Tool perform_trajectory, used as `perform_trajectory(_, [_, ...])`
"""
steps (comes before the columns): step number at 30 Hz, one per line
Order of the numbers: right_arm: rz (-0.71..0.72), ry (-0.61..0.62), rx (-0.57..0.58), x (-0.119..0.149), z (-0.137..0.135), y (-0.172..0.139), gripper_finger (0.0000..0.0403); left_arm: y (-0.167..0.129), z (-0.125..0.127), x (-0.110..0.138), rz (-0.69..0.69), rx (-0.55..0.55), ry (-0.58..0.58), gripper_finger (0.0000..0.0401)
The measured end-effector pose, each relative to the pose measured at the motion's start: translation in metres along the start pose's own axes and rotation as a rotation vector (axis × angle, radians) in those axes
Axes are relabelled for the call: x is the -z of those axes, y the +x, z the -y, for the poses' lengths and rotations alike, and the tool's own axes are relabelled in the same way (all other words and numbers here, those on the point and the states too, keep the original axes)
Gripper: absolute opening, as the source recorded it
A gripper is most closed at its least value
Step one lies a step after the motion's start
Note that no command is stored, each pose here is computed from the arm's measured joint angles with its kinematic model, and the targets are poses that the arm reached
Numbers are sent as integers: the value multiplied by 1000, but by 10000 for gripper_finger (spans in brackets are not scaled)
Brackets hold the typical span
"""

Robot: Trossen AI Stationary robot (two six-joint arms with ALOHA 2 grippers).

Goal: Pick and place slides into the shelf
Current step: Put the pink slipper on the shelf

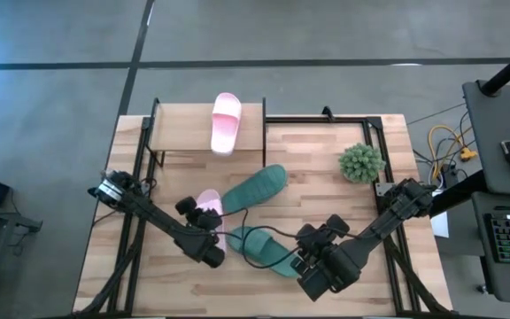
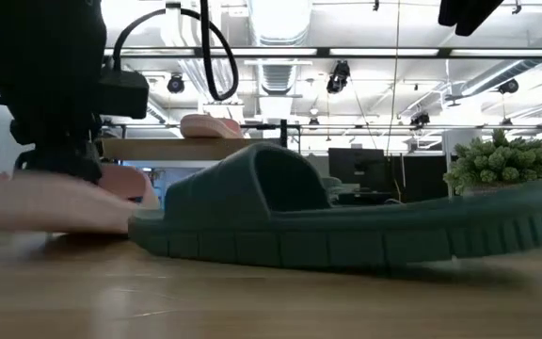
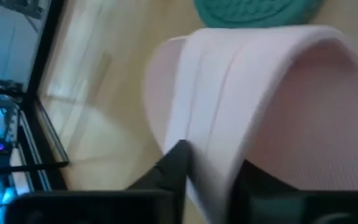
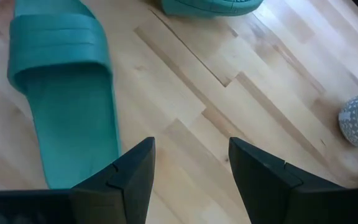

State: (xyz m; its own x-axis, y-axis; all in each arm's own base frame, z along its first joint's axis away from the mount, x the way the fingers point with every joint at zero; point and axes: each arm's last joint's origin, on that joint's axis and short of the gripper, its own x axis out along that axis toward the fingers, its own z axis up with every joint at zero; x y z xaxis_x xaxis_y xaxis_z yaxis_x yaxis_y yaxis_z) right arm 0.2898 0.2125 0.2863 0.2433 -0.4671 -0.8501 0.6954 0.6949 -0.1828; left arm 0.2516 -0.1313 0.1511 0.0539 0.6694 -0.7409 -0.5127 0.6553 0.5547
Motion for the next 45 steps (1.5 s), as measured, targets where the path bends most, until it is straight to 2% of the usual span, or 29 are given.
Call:
perform_trajectory(2, [-1,4,4,-1,0,1,196,0,-3,1,3,0,-2,10])
perform_trajectory(4, [-2,9,6,-3,1,2,196,-1,-7,1,-3,8,-5,8])
perform_trajectory(8, [23,21,-6,-9,1,-1,196,-24,-24,-1,22,68,-25,2])
perform_trajectory(15, [94,50,-18,-22,2,-6,196,-95,-93,-10,113,167,-46,1])
perform_trajectory(20, [136,52,-18,-32,4,-7,196,-121,-139,-24,300,205,-99,1])
perform_trajectory(24, [169,66,-20,-43,6,-9,196,-111,-172,-40,389,96,-171,0])
perform_trajectory(29, [199,99,-13,-58,12,-9,196,-96,-213,-57,487,-140,-209,0])
perform_trajectory(36, [194,117,17,-79,20,0,196,-59,-261,-62,282,-352,-79,0])
perform_trajectory(39, [188,123,40,-90,24,7,196,-45,-273,-61,238,-364,-53,0])
perform_trajectory(42, [182,130,62,-103,30,16,196,-31,-283,-63,275,-281,-26,0])
perform_trajectory(45, [177,143,77,-114,35,23,196,-15,-293,-65,333,-303,-19,0])
